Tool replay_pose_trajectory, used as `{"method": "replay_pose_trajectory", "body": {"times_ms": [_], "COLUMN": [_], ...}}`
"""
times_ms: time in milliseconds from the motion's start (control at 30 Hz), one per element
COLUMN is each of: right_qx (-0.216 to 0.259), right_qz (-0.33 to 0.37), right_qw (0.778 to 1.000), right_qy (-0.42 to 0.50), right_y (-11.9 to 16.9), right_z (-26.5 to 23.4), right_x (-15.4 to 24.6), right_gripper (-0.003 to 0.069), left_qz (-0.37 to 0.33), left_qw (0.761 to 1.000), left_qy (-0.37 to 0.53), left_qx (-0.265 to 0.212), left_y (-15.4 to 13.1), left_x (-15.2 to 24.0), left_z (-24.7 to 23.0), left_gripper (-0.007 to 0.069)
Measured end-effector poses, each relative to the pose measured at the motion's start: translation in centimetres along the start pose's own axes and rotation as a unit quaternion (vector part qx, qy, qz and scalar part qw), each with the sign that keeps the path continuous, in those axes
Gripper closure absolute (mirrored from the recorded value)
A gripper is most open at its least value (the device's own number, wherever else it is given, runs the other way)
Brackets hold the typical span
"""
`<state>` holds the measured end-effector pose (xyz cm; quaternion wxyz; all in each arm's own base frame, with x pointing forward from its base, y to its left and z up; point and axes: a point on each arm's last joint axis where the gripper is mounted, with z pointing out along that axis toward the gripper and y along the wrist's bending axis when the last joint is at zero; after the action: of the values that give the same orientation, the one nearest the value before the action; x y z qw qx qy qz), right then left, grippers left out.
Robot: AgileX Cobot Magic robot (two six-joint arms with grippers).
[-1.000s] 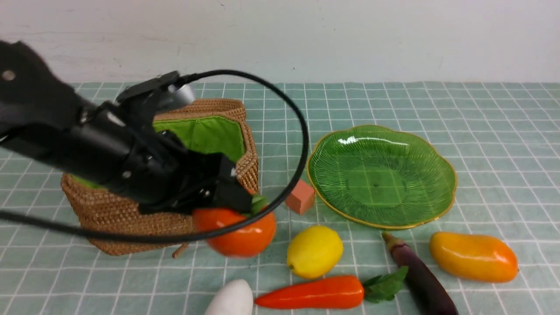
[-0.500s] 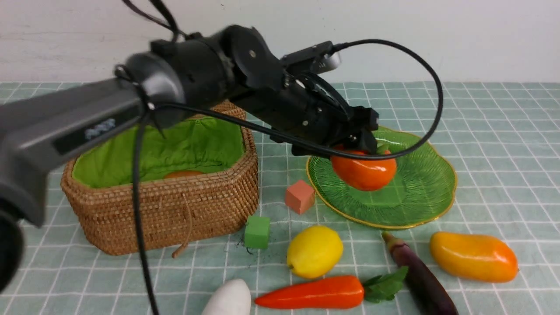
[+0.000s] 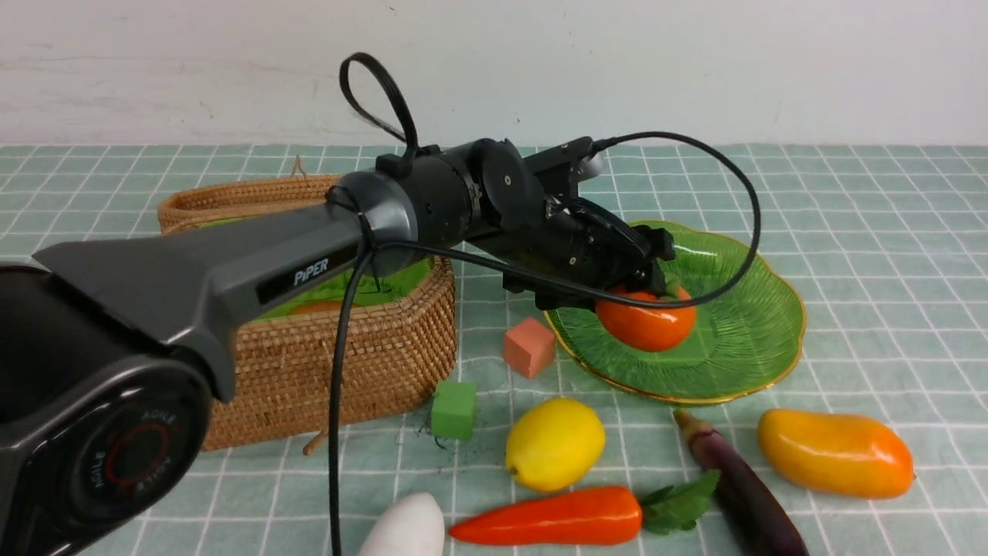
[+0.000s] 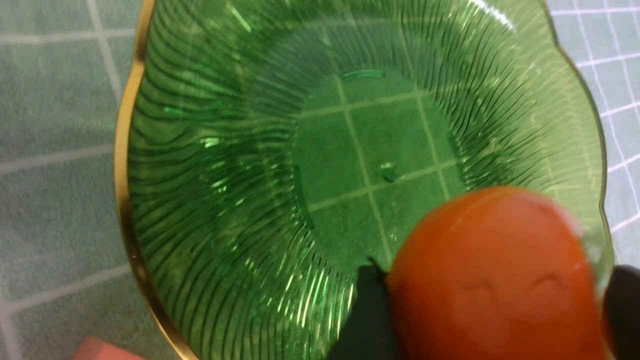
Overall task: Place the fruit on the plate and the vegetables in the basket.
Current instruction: Grab a tomato with your left arm and place it on the plate on the right, then take a daikon with your left arm and place it on the basket on the left.
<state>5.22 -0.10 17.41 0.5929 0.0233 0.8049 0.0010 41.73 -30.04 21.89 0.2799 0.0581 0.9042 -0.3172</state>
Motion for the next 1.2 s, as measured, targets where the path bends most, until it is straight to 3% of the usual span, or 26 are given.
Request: {"method": "replay_pose_trajectory", "body": {"times_ms": [133, 400, 567, 700, 767, 967, 1200], "right_qx": [0.0, 0.0, 0.0, 0.0, 0.0, 0.0, 0.0], "right_qz": [0.0, 0.0, 0.0, 0.0, 0.0, 0.0, 0.0], "right_qw": [1.0, 1.0, 1.0, 1.0, 1.0, 1.0, 1.0], "right_qy": [0.0, 0.0, 0.0, 0.0, 0.0, 0.0, 0.0], "right_y": [0.0, 0.0, 0.0, 0.0, 0.0, 0.0, 0.0], "right_z": [0.0, 0.0, 0.0, 0.0, 0.0, 0.0, 0.0], "right_x": [0.0, 0.0, 0.0, 0.0, 0.0, 0.0, 0.0], "right_gripper": [0.0418, 0.0418, 0.0418, 0.0418, 0.0418, 0.0418, 0.0418], "left_qz": [0.013, 0.079, 0.172, 0.223, 0.224, 0.195, 0.119], "left_qw": [1.0, 0.996, 0.98, 0.949, 0.94, 0.945, 0.947], "left_qy": [0.003, 0.024, 0.045, 0.11, 0.126, 0.133, 0.19], "left_qx": [-0.007, -0.034, -0.095, -0.194, -0.225, -0.226, -0.231], "left_y": [0.0, -0.9, -2.6, -2.5, -2.2, -2.0, 1.0], "left_x": [0.0, -0.6, -1.8, -1.6, -1.2, 1.2, 8.4], "left_z": [-0.1, -3.0, -9.9, -15.9, -18.3, -22.2, -24.7], "left_gripper": [-0.0042, -0.0043, -0.0017, 0.0032, 0.0057, 0.0071, 0.0071]}}
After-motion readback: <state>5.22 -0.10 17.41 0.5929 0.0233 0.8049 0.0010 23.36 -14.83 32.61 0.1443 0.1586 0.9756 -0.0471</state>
